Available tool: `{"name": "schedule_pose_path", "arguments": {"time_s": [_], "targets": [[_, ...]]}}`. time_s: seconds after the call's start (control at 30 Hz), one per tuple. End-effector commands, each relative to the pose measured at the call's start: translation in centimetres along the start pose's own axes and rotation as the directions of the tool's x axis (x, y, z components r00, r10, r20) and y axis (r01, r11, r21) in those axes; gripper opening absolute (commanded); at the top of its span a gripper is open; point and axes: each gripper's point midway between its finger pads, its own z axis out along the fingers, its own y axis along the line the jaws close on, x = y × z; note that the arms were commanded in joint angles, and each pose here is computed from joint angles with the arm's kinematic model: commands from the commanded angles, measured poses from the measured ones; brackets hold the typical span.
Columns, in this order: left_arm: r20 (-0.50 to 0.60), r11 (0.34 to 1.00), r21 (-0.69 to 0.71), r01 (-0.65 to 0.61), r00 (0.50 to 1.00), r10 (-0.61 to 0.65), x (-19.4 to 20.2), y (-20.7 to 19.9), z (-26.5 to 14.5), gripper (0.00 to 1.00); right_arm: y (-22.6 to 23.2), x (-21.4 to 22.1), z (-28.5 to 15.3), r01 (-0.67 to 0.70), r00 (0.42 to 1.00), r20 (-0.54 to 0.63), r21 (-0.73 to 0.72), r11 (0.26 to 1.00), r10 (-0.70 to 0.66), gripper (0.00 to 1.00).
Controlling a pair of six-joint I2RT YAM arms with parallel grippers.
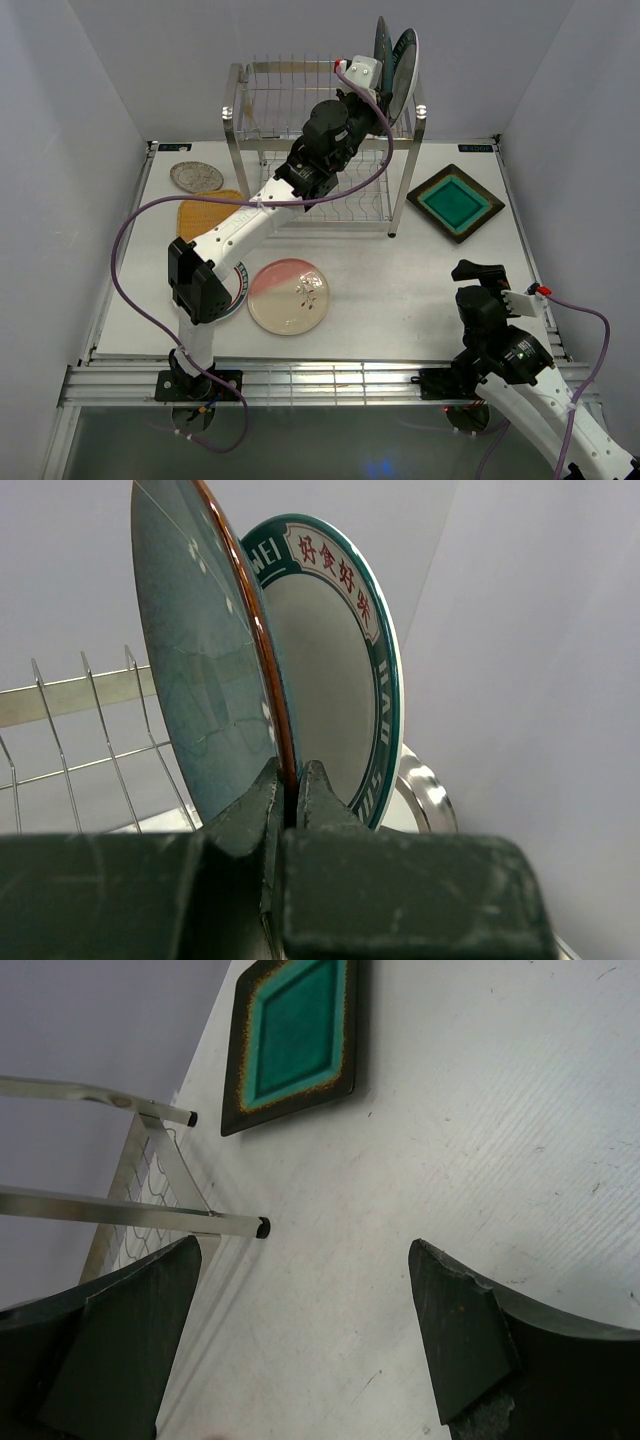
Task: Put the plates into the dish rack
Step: Insert the plate into the dish rack.
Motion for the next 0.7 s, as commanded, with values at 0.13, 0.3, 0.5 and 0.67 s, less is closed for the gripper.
{"name": "schedule_pose_path", "arguments": {"time_s": [0.13, 0.3, 0.5, 0.67], "targets": [[0.236, 0.999, 0.014, 0.039, 0.971, -0.041, -9.5, -0.1, -1.8, 0.02, 0.5, -0.6, 0.0, -0.028, 0.999, 0.028, -0.017, 0.999, 0.028, 0.9], [0.238, 1.0, 0.005, 0.029, 0.971, -0.029, -9.6, 0.1, -1.8, 0.04, 0.4, -0.6, 0.0, -0.024, 0.999, 0.03, -0.015, 1.0, 0.024, 0.9], [0.238, 1.0, -0.007, 0.021, 0.971, -0.019, -9.5, 0.4, -2.2, 0.0, 0.4, -0.6, 0.1, -0.023, 0.999, 0.031, -0.013, 1.0, 0.023, 0.9], [0.248, 1.0, -0.002, 0.019, 0.969, -0.018, -10.1, 0.5, -3.0, 0.0, 0.4, -0.5, 0.1, -0.021, 0.999, 0.031, -0.012, 1.0, 0.022, 0.9]]}}
